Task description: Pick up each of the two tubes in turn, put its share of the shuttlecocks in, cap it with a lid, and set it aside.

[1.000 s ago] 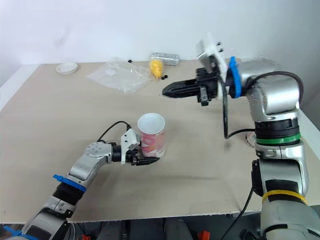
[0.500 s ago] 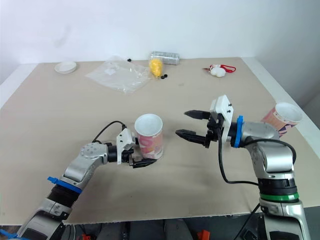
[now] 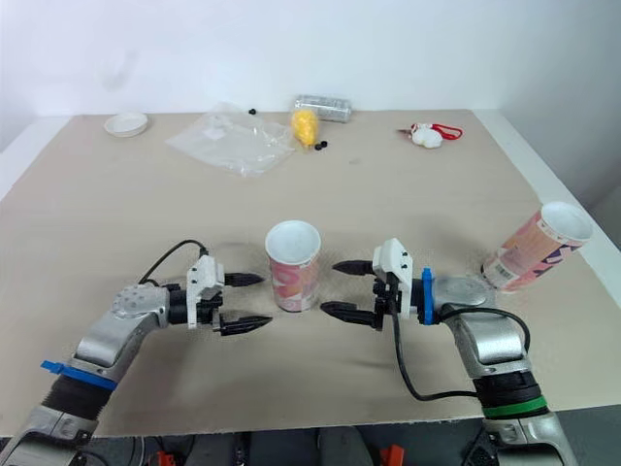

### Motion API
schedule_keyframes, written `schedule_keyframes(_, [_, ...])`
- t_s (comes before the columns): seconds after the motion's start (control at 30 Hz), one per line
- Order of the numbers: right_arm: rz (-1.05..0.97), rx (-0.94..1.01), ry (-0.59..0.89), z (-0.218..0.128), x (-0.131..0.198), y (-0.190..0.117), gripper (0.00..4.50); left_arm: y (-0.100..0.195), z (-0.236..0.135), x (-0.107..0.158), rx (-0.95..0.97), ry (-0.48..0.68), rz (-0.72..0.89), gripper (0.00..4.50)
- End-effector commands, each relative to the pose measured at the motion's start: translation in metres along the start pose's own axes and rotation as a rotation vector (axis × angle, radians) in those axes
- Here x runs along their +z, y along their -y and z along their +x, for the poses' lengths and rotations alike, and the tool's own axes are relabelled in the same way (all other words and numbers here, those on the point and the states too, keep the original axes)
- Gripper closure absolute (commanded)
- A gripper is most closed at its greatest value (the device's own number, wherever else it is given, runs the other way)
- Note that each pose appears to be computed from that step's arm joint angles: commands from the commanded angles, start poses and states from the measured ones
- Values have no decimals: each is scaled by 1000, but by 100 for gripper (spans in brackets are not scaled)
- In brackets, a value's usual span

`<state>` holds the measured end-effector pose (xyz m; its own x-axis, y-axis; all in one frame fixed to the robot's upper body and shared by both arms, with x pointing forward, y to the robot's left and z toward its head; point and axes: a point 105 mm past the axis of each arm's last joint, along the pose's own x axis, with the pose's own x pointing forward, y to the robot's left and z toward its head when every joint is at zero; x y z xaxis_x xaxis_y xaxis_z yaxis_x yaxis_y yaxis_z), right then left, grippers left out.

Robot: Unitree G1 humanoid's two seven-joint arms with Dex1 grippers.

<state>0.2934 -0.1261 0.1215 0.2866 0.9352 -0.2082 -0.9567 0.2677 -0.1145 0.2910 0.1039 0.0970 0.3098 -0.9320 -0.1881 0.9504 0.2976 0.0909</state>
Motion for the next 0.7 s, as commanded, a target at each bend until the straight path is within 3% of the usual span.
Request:
schedule_keyframes(0.03, [-47, 19, 7, 6, 2, -1, 9, 5, -7, 16, -8, 43, 33, 0])
schedule_keyframes(0.7, [-58, 126, 59, 42, -3, -3, 9, 13, -12, 33, 39, 155, 54, 0])
